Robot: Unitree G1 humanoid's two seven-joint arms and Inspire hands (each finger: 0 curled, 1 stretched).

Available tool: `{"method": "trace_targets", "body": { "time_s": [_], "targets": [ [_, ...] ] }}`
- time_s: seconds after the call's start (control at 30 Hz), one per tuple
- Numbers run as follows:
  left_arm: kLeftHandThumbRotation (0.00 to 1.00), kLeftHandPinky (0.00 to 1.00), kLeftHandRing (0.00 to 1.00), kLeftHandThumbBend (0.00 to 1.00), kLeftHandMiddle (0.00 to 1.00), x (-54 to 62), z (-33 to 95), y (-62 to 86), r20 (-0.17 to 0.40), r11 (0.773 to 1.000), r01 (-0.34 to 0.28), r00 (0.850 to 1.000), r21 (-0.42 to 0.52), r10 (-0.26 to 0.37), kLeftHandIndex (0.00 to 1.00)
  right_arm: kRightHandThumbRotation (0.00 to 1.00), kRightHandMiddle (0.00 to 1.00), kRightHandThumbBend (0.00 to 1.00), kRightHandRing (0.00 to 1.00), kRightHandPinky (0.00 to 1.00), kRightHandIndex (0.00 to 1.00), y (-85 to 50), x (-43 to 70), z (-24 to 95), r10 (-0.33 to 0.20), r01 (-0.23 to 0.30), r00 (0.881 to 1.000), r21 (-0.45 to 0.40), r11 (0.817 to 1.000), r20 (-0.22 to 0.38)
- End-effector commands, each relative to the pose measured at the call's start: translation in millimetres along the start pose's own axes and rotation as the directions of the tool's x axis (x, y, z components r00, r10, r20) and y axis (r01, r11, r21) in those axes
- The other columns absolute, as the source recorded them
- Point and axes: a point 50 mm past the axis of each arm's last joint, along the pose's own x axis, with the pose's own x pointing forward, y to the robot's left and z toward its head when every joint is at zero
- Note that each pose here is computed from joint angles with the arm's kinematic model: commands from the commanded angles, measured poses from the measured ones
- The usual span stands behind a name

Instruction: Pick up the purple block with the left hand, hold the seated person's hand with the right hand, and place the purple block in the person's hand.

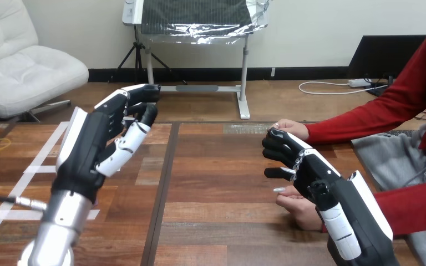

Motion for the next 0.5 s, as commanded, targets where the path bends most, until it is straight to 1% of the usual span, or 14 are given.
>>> {"method": "trace_targets", "body": {
  "time_s": [0.0, 0.03, 0.1, 0.23, 0.3, 0.47],
  "targets": [
    [0.69, 0.66, 0.77, 0.49, 0.79, 32.2, -1.2, 21.1, 0.000, 0.994, -0.012, 1.000, 0.105, 0.012, 0.76, 1.00, 0.88, 0.68, 0.87, 0.78, 0.88, -2.9, 10.8, 13.5, -0.021, 0.020, 0.996, 0.013, 1.000, 0.088],
    [0.69, 0.66, 0.77, 0.49, 0.79, 35.9, -3.6, 23.3, -0.015, 0.993, -0.007, 1.000, 0.120, 0.009, 0.76, 1.00, 0.87, 0.68, 0.87, 0.78, 0.88, -2.8, 10.8, 13.6, -0.024, 0.022, 0.996, 0.016, 1.000, 0.090],
    [0.69, 0.67, 0.78, 0.50, 0.80, 39.6, -6.0, 25.6, -0.029, 0.991, -0.003, 1.000, 0.133, 0.007, 0.77, 1.00, 0.87, 0.68, 0.87, 0.77, 0.87, -2.8, 10.8, 13.8, -0.026, 0.025, 0.995, 0.021, 0.999, 0.093],
    [0.69, 0.69, 0.80, 0.52, 0.81, 51.1, -11.9, 32.1, -0.084, 0.984, 0.017, 0.996, 0.177, -0.002, 0.78, 1.00, 0.87, 0.68, 0.86, 0.77, 0.87, -3.1, 10.6, 14.4, -0.032, 0.030, 0.994, 0.019, 0.999, 0.101],
    [0.70, 0.70, 0.80, 0.53, 0.82, 53.1, -12.9, 33.0, -0.092, 0.983, 0.021, 0.996, 0.183, -0.004, 0.79, 1.00, 0.87, 0.68, 0.86, 0.77, 0.87, -3.3, 10.5, 14.6, -0.033, 0.031, 0.994, 0.020, 0.999, 0.103],
    [0.69, 0.71, 0.81, 0.54, 0.83, 62.7, -17.8, 36.2, -0.137, 0.982, 0.029, 0.991, 0.186, -0.004, 0.80, 1.00, 0.86, 0.67, 0.86, 0.76, 0.87, -4.2, 10.5, 14.2, -0.036, 0.034, 0.994, 0.017, 0.999, 0.107]
  ]
}}
